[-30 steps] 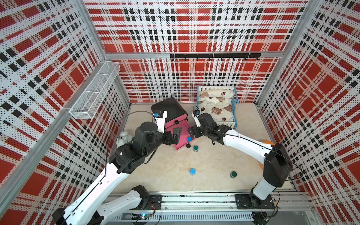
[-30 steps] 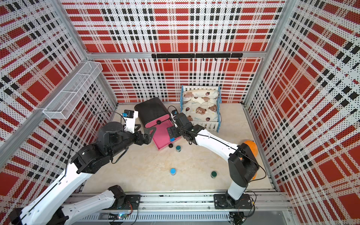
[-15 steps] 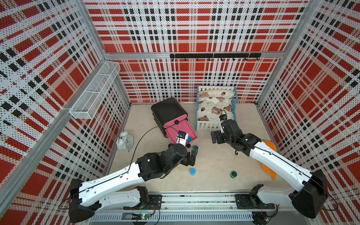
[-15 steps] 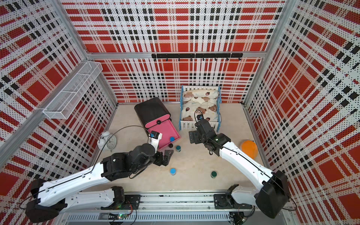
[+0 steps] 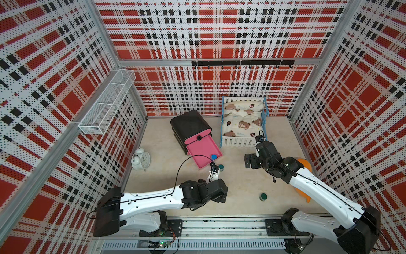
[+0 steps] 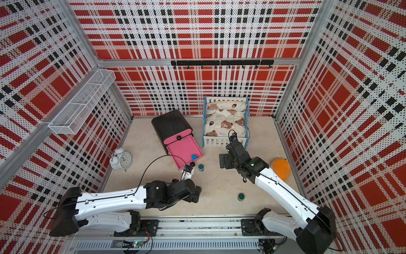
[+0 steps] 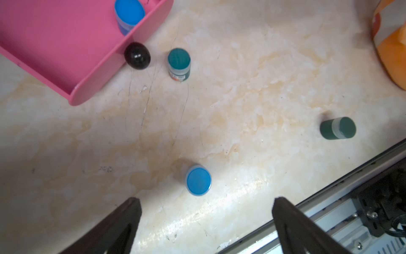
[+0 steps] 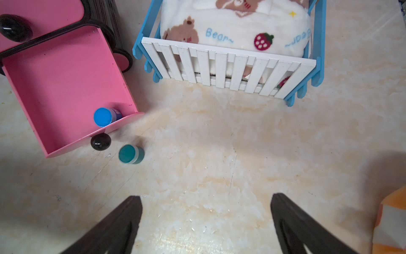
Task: Put the paint cans in the drawer according to color
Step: Pick up the paint can at the center of the board, then place the paint can in the drawer, then close the drawer in the storage box.
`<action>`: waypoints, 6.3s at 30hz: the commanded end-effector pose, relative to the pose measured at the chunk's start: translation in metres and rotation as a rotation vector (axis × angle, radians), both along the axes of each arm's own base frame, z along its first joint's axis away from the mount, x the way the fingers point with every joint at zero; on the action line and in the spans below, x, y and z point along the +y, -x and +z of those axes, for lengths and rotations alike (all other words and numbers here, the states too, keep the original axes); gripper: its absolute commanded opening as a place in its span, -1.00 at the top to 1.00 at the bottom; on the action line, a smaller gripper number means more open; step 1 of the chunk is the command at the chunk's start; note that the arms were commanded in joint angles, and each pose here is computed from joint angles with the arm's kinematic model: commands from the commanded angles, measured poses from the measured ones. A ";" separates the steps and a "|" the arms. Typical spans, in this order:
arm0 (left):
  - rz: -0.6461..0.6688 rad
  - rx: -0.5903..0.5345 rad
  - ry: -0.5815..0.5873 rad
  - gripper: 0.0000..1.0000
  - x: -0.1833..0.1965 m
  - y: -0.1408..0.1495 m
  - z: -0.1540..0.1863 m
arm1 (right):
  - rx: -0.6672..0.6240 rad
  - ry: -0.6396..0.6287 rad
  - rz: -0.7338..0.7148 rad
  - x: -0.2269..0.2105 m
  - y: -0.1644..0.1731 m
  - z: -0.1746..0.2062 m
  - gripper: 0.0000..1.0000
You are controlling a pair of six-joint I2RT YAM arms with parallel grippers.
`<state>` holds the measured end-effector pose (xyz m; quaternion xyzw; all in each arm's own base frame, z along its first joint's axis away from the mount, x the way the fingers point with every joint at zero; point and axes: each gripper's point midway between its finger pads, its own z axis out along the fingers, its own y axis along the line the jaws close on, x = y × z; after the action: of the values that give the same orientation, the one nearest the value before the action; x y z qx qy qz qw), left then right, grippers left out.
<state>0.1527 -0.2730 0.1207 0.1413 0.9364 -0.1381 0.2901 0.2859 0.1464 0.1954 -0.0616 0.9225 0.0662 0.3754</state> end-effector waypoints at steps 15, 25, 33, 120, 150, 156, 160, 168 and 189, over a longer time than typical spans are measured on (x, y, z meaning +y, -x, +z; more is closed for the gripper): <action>0.005 0.150 -0.138 -0.93 -0.024 0.005 -0.069 | 0.042 0.006 -0.033 -0.015 0.016 -0.012 -0.98; 0.046 0.157 -0.168 -0.48 -0.019 -0.013 -0.082 | 0.048 0.014 -0.048 -0.020 0.016 -0.016 -0.98; 0.037 0.176 -0.163 0.03 -0.018 -0.013 -0.088 | 0.049 0.016 -0.057 -0.023 0.015 -0.016 -0.98; 0.342 -0.259 -0.026 -0.65 0.079 -0.247 0.152 | -0.023 -0.288 0.319 0.099 -0.006 -0.027 -0.71; 0.390 -0.246 0.091 -0.98 0.266 -0.437 0.155 | 0.144 -0.171 0.484 0.226 -0.030 -0.113 -0.63; 0.386 -0.210 0.089 -0.98 0.266 -0.444 0.133 | 0.143 -0.155 0.482 0.226 -0.028 -0.114 -0.56; 0.374 -0.205 0.087 -0.98 0.265 -0.445 0.130 | 0.130 -0.146 0.490 0.224 -0.026 -0.113 -0.56; 0.342 -0.187 0.119 -0.98 0.257 -0.449 0.118 | 0.144 -0.100 0.488 0.221 -0.028 -0.128 -0.47; 0.260 -0.138 0.171 -0.98 0.233 -0.453 0.095 | 0.140 -0.056 0.478 0.224 -0.039 -0.146 -0.03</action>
<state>0.5987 -0.0326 0.2130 -0.0136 0.9148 -0.1603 0.3704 0.3201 0.3644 0.0477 -0.2582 0.9064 0.1884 0.2763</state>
